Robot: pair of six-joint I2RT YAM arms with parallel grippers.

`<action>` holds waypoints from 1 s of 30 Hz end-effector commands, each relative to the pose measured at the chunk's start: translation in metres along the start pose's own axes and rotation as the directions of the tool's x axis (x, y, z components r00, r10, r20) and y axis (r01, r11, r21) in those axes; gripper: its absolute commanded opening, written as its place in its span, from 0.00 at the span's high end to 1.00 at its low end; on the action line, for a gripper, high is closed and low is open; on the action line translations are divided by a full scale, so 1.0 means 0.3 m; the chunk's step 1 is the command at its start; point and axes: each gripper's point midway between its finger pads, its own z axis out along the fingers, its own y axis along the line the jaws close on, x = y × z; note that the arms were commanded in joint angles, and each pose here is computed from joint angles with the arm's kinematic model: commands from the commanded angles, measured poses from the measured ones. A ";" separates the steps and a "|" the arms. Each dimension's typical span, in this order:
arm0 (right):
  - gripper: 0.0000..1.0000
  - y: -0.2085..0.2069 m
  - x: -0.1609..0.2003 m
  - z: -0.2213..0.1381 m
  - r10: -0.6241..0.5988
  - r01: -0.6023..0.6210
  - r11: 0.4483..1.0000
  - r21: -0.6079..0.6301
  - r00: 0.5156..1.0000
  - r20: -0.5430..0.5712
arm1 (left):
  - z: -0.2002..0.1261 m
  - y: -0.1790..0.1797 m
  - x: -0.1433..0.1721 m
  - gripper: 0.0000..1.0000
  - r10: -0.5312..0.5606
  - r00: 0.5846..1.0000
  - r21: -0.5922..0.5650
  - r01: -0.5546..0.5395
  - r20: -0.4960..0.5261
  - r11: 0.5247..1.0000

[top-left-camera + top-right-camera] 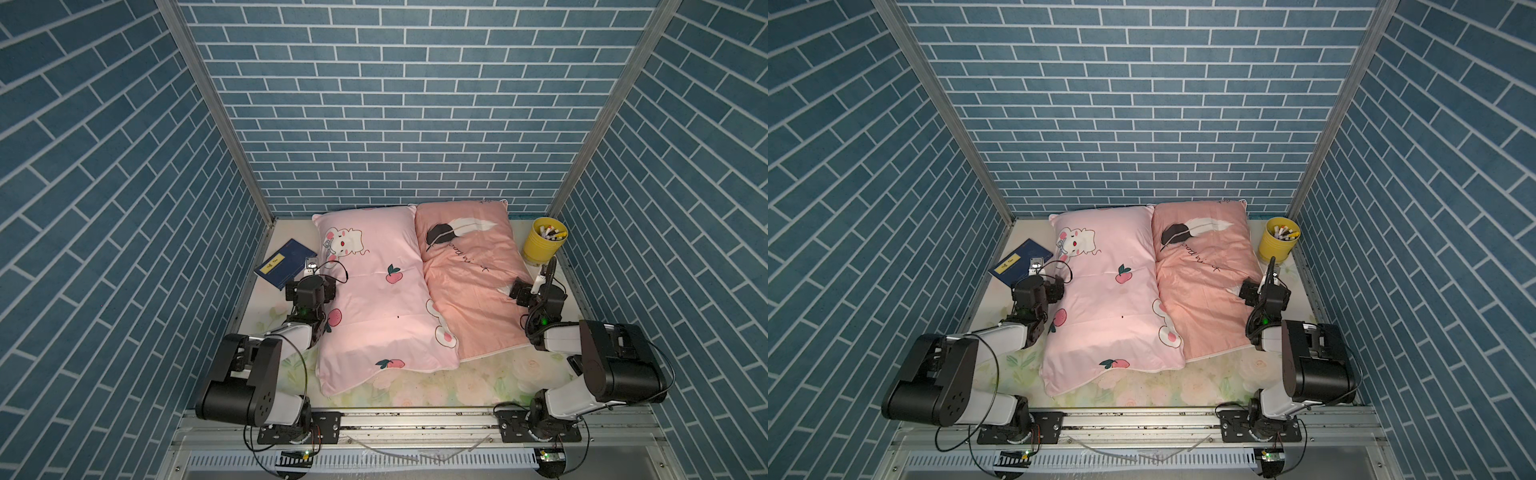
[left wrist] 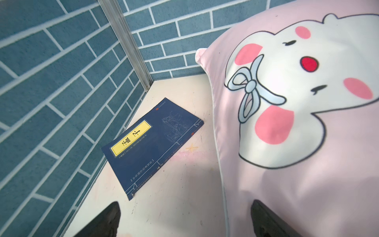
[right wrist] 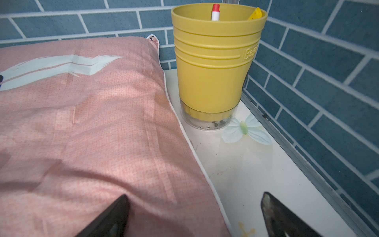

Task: Zip up pillowcases
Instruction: Reset both arms

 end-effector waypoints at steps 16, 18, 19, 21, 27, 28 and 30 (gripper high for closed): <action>0.01 0.071 0.027 0.015 -0.068 0.062 0.990 -0.128 0.997 -0.048 | 0.013 0.033 0.050 0.00 -0.081 0.995 0.009 0.081 0.051 0.997; 0.01 0.074 0.027 0.015 -0.069 0.062 0.989 -0.133 0.996 -0.049 | 0.015 0.035 0.049 0.00 -0.077 0.995 0.005 0.076 0.058 0.997; 0.01 0.073 0.026 0.015 -0.068 0.061 0.989 -0.133 0.997 -0.048 | 0.013 0.033 0.047 0.00 -0.082 0.995 0.009 0.081 0.054 0.997; 0.01 0.075 0.027 0.015 -0.069 0.062 0.989 -0.134 0.996 -0.048 | 0.014 0.035 0.050 0.00 -0.077 0.995 0.005 0.077 0.055 0.997; 0.01 0.076 0.029 0.019 -0.066 0.058 0.989 -0.138 0.996 -0.056 | 0.014 0.034 0.047 0.00 -0.077 0.995 0.006 0.077 0.057 0.997; 0.01 0.076 0.029 0.019 -0.066 0.058 0.989 -0.138 0.996 -0.056 | 0.014 0.035 0.049 0.00 -0.077 0.995 0.004 0.077 0.057 0.997; 0.01 0.076 0.029 0.018 -0.066 0.057 0.989 -0.139 0.996 -0.055 | 0.014 0.035 0.048 0.00 -0.077 0.995 0.005 0.077 0.057 0.997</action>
